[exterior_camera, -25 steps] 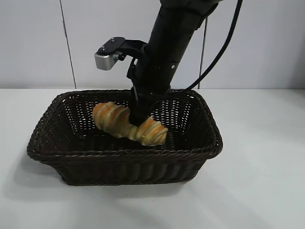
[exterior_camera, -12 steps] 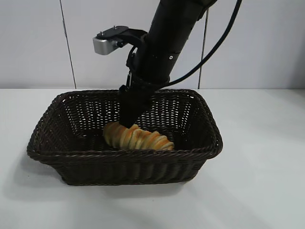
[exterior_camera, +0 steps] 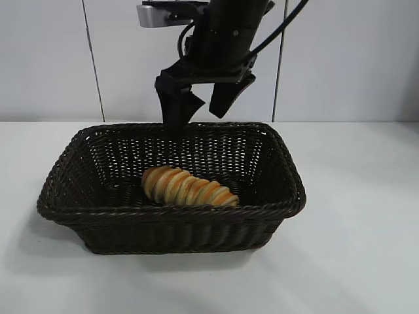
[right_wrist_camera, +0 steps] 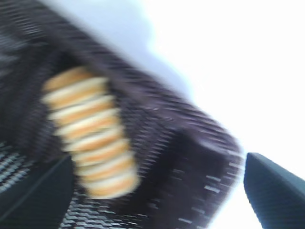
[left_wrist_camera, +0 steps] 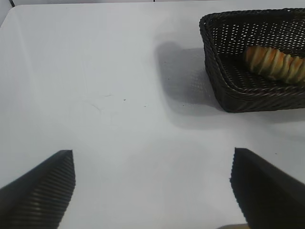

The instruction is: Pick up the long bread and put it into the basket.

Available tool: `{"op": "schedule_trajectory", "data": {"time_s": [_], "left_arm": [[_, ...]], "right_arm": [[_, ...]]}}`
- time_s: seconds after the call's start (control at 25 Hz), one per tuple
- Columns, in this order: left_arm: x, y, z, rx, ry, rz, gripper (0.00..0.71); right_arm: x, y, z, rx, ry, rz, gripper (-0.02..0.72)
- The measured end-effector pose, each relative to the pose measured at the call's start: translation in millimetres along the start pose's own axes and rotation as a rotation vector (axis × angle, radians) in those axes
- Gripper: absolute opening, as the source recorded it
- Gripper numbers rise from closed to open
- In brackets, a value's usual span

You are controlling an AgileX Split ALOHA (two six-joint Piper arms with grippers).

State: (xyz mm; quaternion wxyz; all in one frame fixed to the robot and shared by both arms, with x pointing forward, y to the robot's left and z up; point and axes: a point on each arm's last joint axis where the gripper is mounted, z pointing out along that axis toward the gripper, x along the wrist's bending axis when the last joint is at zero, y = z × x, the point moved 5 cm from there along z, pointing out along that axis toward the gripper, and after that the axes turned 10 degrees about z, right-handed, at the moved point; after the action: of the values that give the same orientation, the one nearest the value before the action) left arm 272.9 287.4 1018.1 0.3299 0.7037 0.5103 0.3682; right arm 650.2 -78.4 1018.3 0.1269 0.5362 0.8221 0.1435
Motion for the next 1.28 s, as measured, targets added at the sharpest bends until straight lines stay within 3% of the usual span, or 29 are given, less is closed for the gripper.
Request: {"op": "schedule_trajectory", "data": {"time_s": [0.44, 0.72, 1.04, 1.28], "left_arm": [[0.0, 0.0, 0.0, 0.0, 0.0, 0.0, 0.642], [0.0, 0.0, 0.0, 0.0, 0.0, 0.0, 0.642], [0.0, 0.0, 0.0, 0.0, 0.0, 0.0, 0.643], [0.0, 0.0, 0.0, 0.0, 0.0, 0.0, 0.643]], "right_arm": [[-156.8, -16.4, -3.5, 0.044, -0.171, 0.315, 0.694], [-212.7, -32.8, -26.7, 0.011, -0.216, 0.462, 0.694], [-206.5, -44.8, -144.2, -0.217, -0.23, 0.494, 0.694], [-179.1, -95.6, -248.0, -0.404, -0.255, 0.495, 0.694]]}}
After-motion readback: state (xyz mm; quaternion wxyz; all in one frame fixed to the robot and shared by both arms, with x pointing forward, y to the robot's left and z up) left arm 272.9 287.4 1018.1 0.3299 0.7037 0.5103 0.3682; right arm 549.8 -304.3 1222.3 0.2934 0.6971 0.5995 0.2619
